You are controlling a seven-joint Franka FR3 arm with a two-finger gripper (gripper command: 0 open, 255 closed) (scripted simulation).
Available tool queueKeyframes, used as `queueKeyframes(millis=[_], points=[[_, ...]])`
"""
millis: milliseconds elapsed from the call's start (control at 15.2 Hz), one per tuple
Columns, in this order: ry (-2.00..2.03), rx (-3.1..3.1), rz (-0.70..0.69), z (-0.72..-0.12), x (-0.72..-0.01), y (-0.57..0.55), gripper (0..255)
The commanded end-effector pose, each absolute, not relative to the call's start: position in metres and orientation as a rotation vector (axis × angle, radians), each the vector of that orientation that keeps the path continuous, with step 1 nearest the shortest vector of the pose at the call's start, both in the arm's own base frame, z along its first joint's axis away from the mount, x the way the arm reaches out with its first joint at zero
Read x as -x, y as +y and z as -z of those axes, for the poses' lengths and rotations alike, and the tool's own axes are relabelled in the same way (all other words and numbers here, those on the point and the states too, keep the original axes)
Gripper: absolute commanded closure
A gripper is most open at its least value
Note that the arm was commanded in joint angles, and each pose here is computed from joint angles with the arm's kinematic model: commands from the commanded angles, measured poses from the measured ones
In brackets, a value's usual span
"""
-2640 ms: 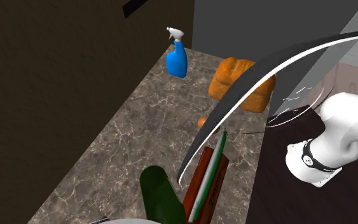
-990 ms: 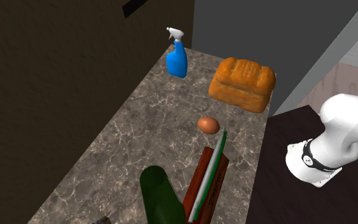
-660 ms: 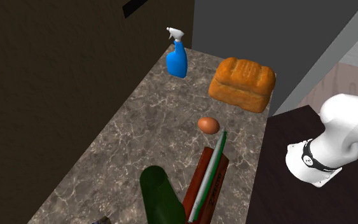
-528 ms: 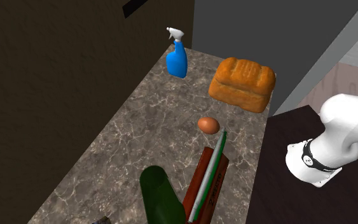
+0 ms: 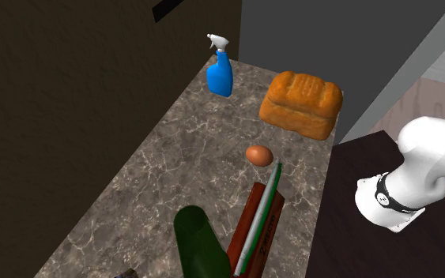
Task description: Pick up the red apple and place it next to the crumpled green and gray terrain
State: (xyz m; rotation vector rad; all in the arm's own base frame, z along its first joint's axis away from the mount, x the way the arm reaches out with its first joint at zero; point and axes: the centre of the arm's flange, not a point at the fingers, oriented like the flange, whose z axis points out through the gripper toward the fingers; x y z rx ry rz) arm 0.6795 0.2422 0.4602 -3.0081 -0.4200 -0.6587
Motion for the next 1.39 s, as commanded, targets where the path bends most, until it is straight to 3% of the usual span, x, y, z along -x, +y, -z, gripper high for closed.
queueKeyframes(millis=[0,528,1056,1122,1320], points=[[-0.42,3.008,0.66,-0.45,-0.679,0.241,255],[-0.42,3.008,0.66,-0.409,-0.679,0.241,255],[-0.42,3.008,0.66,-0.409,-0.679,0.241,255],[-0.42,3.008,0.66,-0.409,-0.679,0.241,0],[-0.42,3.008,0.66,-0.409,-0.679,0.241,0]])
